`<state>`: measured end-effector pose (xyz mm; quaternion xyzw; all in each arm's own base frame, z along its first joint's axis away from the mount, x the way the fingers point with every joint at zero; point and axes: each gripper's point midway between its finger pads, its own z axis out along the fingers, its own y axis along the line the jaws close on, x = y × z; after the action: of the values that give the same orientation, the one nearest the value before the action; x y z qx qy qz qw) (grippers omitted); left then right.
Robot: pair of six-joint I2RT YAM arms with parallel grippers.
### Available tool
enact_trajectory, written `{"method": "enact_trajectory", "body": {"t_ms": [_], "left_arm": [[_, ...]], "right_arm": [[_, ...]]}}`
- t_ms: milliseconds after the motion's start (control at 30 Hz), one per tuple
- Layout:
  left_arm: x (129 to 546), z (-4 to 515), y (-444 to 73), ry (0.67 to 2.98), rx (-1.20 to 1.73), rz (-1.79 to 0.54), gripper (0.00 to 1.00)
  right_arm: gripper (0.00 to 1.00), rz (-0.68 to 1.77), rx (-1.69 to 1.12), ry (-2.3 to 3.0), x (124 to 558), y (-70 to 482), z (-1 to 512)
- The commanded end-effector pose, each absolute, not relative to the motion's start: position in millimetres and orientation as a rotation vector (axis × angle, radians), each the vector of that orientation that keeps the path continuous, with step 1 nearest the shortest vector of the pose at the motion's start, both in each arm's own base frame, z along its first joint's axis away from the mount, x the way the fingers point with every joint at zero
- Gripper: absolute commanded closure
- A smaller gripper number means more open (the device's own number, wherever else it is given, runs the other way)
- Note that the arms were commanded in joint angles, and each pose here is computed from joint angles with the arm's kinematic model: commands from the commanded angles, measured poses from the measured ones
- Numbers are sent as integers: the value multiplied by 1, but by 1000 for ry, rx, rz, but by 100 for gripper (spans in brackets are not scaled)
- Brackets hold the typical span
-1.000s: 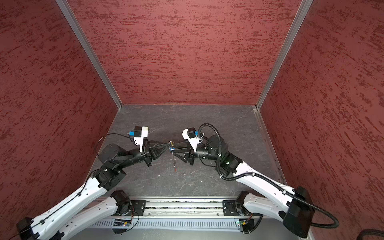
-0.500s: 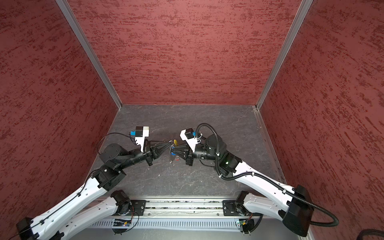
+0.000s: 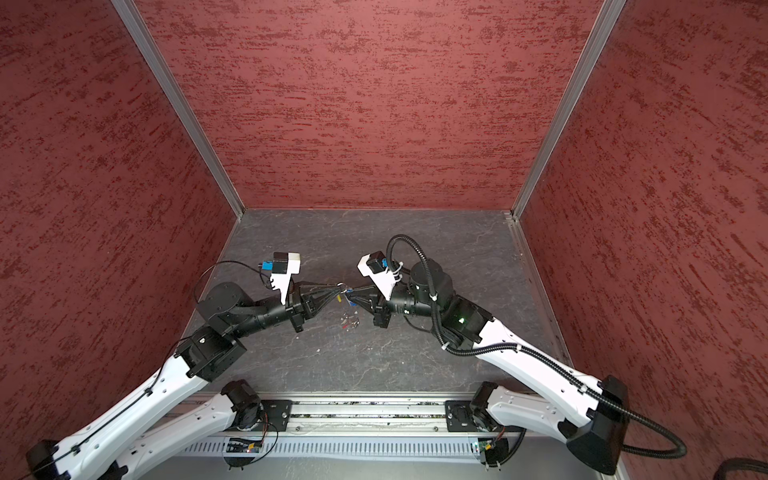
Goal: Remove the keys from the keyring
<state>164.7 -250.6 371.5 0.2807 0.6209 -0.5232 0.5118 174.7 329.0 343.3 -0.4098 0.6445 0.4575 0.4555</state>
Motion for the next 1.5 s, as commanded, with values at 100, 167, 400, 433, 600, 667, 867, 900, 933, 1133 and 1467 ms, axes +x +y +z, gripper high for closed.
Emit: {"method": "enact_trajectory", "body": {"t_ms": [100, 167, 400, 433, 600, 667, 867, 900, 933, 1133, 1467], "left_arm": [[146, 385, -249, 1429, 768, -1276, 100], [141, 388, -249, 1411, 793, -1301, 100], [119, 394, -252, 1327, 908, -1437, 100], [116, 395, -252, 1318, 920, -1457, 100], [109, 397, -253, 1306, 955, -1515, 100], [105, 398, -253, 1291, 971, -1541, 100], [97, 399, -253, 1264, 1018, -1606, 100], [95, 400, -253, 1257, 1024, -1618, 100], [94, 401, -253, 1250, 1028, -1628, 100], [88, 407, -254, 1196, 1065, -1685, 100], [87, 416, -252, 1131, 1031, -1738, 100]], "right_arm": [[100, 947, -1103, 1601, 177, 317, 346], [100, 923, -1126, 1593, 177, 315, 348], [100, 863, -1169, 1521, 174, 310, 360], [100, 856, -1177, 1508, 173, 309, 362], [100, 848, -1215, 1456, 169, 310, 373], [100, 839, -1232, 1439, 168, 310, 377], [100, 825, -1285, 1383, 164, 312, 389], [100, 828, -1294, 1373, 163, 313, 391], [100, 832, -1305, 1361, 161, 314, 393], [100, 831, -1347, 1332, 161, 319, 396], [100, 902, -1358, 1324, 157, 328, 383]]}}
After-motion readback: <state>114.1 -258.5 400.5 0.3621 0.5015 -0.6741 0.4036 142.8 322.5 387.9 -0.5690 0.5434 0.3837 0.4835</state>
